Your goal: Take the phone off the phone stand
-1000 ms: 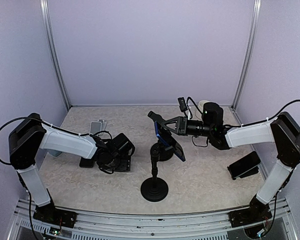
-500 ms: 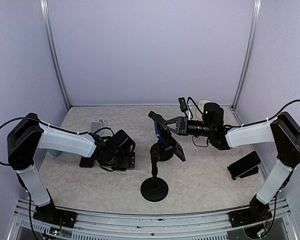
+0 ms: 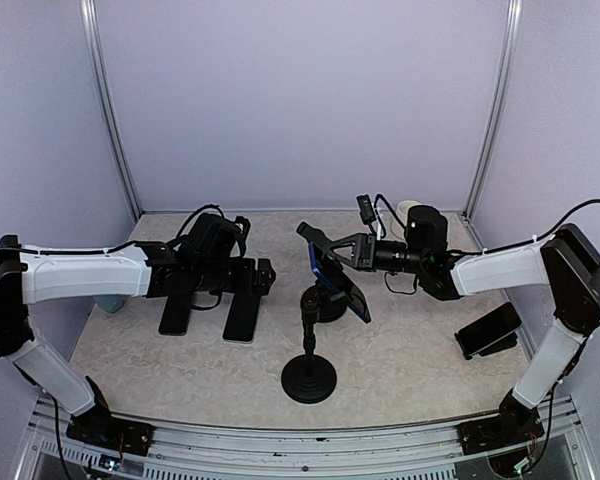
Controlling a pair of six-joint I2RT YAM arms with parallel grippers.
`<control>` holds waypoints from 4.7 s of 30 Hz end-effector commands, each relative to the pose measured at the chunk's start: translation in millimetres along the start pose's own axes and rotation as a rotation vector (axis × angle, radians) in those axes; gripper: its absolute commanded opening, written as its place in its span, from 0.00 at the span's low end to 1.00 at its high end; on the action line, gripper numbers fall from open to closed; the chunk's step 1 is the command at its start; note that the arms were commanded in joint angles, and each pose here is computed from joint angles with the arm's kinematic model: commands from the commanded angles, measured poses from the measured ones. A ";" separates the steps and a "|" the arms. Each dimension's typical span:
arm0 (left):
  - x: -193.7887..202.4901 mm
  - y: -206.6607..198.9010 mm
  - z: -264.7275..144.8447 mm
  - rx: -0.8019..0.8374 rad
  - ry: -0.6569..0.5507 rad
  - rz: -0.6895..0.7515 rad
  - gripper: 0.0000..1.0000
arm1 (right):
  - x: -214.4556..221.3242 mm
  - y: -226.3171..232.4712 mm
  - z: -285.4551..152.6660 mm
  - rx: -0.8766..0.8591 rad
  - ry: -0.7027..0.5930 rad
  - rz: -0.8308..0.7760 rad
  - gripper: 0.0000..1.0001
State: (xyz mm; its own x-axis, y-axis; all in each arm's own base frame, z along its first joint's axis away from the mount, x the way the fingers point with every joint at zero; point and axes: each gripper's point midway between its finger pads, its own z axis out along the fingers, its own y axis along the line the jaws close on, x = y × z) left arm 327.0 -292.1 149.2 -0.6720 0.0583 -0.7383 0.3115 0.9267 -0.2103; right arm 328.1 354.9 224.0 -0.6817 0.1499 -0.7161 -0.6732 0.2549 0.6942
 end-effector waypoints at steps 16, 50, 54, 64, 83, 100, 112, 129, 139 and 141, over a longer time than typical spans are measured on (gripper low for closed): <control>-117.2 -68.5 -18.5 0.236 -0.220 0.118 0.83 | -10.8 12.9 -6.8 -0.035 -0.028 -0.043 0.00; -111.0 -94.1 13.9 0.178 -0.143 0.338 0.49 | -9.6 5.9 -3.9 -0.024 -0.018 -0.034 0.00; -110.4 -92.9 16.6 0.167 -0.138 0.343 0.41 | -10.3 6.3 -4.6 -0.023 -0.019 -0.037 0.00; -114.3 -95.3 18.8 0.166 -0.144 0.347 0.12 | -10.5 3.9 -5.7 -0.015 -0.018 -0.029 0.00; -151.1 -86.3 20.0 0.167 -0.232 0.259 0.00 | -16.9 4.1 -20.2 0.020 -0.038 -0.039 0.85; -205.5 -26.4 8.9 0.062 -0.322 0.154 0.00 | -21.1 4.4 -28.4 0.034 -0.039 -0.046 1.00; -215.0 40.9 10.1 -0.122 -0.308 0.148 0.00 | -20.2 3.3 -30.9 0.044 -0.036 -0.048 1.00; -219.9 90.7 2.4 -0.317 -0.298 0.180 0.00 | -18.3 1.7 -29.3 0.039 -0.032 -0.041 1.00; -218.2 95.5 4.4 -0.317 -0.282 0.194 0.00 | -18.1 0.4 -26.0 0.020 -0.034 -0.029 1.00; -217.0 95.1 6.3 -0.316 -0.278 0.198 0.00 | -17.6 0.4 -25.8 0.020 -0.033 -0.028 1.00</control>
State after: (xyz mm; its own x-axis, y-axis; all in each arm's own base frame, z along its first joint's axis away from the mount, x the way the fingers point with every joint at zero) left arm 500.3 -221.6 246.5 -0.4794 0.2186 -0.8499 0.1851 0.9719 0.1456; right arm 330.9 329.2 240.5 -0.6553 0.1676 -0.7365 -0.6823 0.2871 0.6724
